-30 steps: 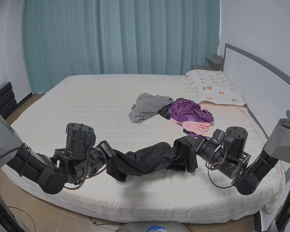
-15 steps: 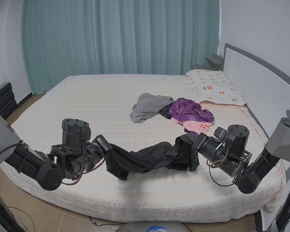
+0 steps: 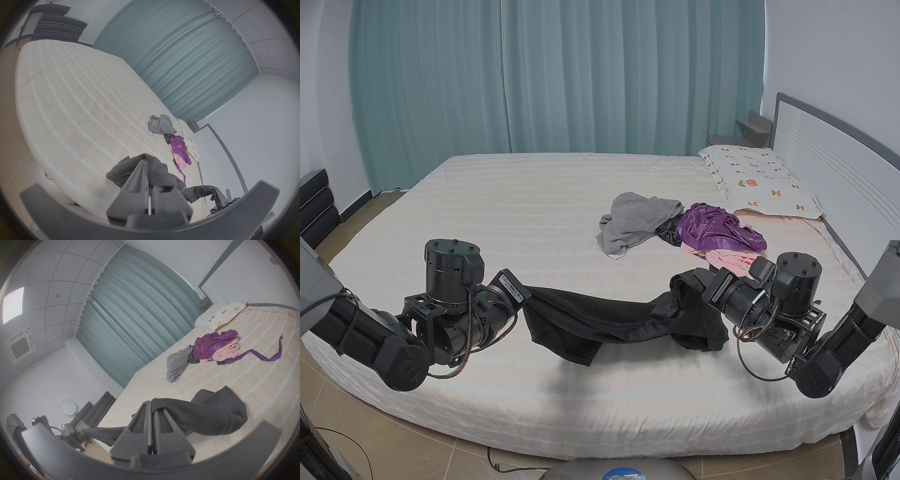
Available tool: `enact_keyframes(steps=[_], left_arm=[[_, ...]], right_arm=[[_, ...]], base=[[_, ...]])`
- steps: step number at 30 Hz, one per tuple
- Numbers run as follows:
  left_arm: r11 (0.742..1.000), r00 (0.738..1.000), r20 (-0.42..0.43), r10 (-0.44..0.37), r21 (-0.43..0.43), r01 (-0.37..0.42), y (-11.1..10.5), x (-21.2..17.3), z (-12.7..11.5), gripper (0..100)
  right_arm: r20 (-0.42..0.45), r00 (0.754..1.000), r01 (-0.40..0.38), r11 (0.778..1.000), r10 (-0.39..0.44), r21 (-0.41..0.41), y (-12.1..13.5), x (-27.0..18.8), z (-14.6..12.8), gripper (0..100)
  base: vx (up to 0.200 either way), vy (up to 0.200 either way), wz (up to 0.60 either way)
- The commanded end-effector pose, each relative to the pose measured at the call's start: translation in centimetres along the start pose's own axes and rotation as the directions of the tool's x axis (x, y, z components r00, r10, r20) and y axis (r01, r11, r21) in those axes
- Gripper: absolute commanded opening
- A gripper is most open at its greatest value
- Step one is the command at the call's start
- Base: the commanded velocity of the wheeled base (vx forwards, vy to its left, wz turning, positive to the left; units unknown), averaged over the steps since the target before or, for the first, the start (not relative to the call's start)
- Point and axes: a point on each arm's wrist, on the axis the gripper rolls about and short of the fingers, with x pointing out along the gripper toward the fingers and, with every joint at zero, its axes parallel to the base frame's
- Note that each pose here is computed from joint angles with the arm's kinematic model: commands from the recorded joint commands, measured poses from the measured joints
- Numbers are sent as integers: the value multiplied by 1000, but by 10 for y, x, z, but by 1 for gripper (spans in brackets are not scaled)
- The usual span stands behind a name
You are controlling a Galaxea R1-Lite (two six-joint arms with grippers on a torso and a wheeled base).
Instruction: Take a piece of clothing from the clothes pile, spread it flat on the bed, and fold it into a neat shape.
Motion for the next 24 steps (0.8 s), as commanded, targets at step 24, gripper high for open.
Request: enact_keyframes(steps=[24], left_arm=[[1000,1000,25,-17,-9,17,-1,2,5,0]], right_arm=[[70,995,79,992,-73,-95,-2,5,0,0]], base=[[0,200,0]])
